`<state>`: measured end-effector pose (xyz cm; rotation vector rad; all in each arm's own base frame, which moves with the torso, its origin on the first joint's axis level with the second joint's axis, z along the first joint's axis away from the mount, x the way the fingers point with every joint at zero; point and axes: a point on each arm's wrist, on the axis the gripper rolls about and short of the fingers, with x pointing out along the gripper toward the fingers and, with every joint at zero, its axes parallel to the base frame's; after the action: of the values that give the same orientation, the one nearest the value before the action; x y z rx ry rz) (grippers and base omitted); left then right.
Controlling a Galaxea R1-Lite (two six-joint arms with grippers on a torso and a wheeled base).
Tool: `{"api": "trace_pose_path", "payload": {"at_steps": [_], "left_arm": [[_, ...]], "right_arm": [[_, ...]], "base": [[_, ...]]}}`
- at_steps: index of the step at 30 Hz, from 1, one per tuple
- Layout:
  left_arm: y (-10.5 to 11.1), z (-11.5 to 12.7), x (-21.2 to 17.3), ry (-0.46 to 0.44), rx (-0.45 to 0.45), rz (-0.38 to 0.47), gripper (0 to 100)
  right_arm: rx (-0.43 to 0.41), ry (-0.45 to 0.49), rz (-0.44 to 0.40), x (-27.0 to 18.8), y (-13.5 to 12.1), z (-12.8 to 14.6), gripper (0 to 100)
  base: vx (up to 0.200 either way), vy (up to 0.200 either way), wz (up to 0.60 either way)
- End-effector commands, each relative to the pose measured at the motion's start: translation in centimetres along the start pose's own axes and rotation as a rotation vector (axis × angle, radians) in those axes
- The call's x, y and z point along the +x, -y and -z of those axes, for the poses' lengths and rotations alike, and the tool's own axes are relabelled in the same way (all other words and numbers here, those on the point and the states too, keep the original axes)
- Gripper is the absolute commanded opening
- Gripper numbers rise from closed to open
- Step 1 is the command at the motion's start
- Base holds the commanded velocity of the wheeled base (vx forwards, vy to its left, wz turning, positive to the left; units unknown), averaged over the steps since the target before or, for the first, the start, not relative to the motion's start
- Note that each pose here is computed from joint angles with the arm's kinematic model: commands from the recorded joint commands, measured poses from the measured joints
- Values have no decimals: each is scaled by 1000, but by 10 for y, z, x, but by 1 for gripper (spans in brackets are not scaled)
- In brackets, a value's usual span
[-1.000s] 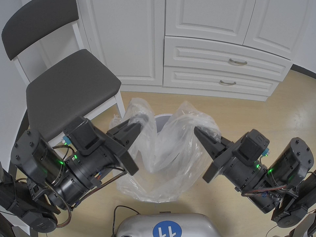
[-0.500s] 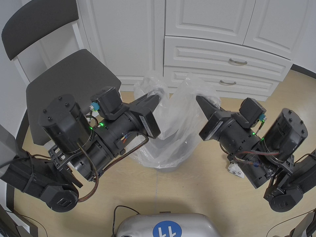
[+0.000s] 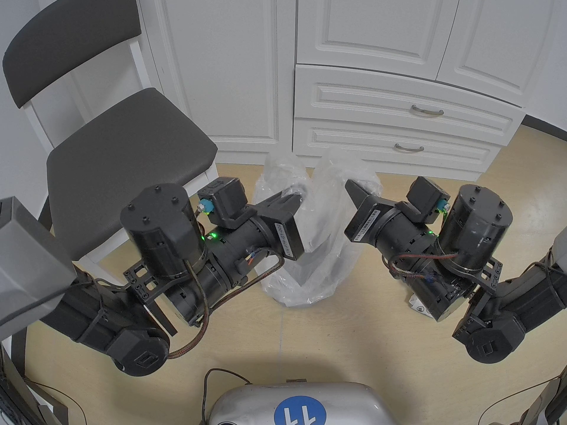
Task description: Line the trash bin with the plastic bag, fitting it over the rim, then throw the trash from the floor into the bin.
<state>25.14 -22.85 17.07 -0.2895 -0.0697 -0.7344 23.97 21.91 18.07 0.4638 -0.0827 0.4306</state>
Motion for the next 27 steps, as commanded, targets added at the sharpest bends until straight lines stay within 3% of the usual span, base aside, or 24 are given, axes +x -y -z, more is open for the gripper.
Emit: {"api": "trace_pose_path", "payload": {"at_steps": [1, 6, 12, 27], "left_arm": [[-3, 4, 3, -73, -3, -25, 0], [-5, 2, 10, -92, -87, -40, 0], [-27, 6, 29, -99, -174, -99, 0], [-41, 25, 41, -172, -214, -147, 0]], "right_arm": [[89, -22, 32, 9, -1, -12, 0], [204, -84, 102, 20, 2, -23, 0], [288, -98, 171, 38, 15, -27, 0], [299, -143, 201, 47, 23, -6, 0]], "base": [[0, 0, 0], [0, 0, 0], [0, 0, 0], [0, 0, 0]]}}
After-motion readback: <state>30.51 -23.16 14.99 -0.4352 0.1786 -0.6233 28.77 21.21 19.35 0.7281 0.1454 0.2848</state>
